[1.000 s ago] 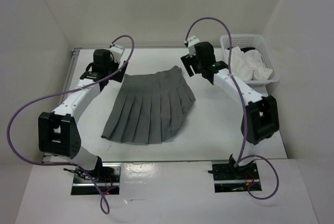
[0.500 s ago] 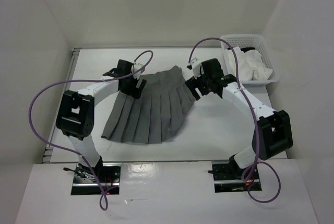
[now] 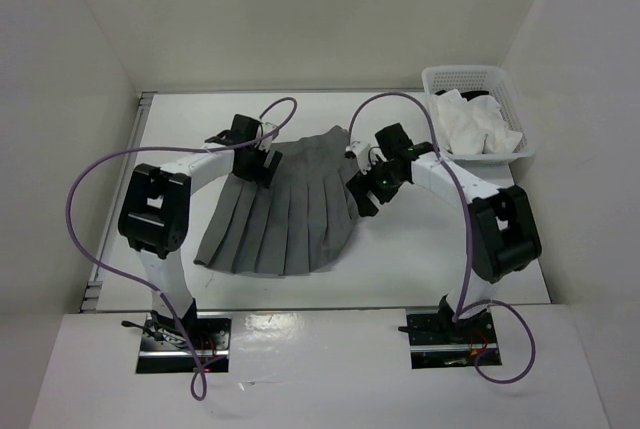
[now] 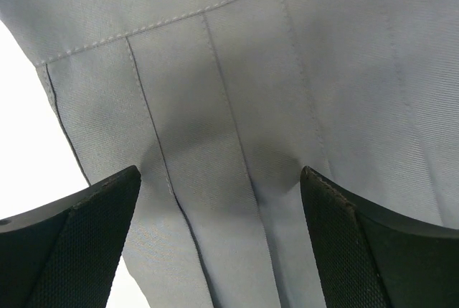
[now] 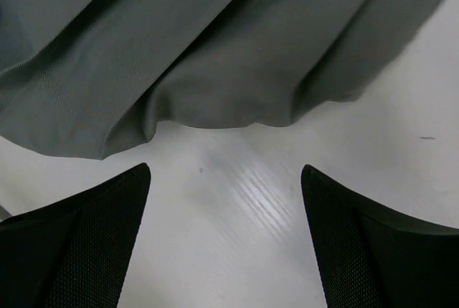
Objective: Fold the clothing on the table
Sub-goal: Flatten the skirt out
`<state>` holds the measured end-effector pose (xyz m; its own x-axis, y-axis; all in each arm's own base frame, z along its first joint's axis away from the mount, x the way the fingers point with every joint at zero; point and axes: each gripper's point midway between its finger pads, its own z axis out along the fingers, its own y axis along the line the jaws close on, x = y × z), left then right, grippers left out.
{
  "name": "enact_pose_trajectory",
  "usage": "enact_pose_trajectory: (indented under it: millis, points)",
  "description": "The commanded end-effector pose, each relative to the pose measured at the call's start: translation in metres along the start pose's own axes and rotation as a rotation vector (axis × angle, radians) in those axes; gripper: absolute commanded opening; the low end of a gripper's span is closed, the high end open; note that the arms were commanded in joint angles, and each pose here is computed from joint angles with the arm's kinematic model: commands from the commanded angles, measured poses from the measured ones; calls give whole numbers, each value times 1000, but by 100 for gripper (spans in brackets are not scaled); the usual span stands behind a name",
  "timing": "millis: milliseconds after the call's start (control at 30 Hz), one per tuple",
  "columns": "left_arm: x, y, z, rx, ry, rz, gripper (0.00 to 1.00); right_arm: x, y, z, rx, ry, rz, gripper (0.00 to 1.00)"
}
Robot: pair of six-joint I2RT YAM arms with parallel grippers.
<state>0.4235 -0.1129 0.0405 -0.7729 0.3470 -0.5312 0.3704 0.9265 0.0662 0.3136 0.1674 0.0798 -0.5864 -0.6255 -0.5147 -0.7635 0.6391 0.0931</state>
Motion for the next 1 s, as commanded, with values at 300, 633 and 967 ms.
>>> enact_pose_trajectory:
  millis: [300,633,967]
  points:
    - [16,19,22,-23,55,-96,95,-21,31,28,-266,17,-27,90]
    - [17,14,28,23,73,-115,55,-15,59,60,-337,82,-62,90]
    - [17,21,24,39,69,-141,82,-4,73,91,-308,164,-111,51]
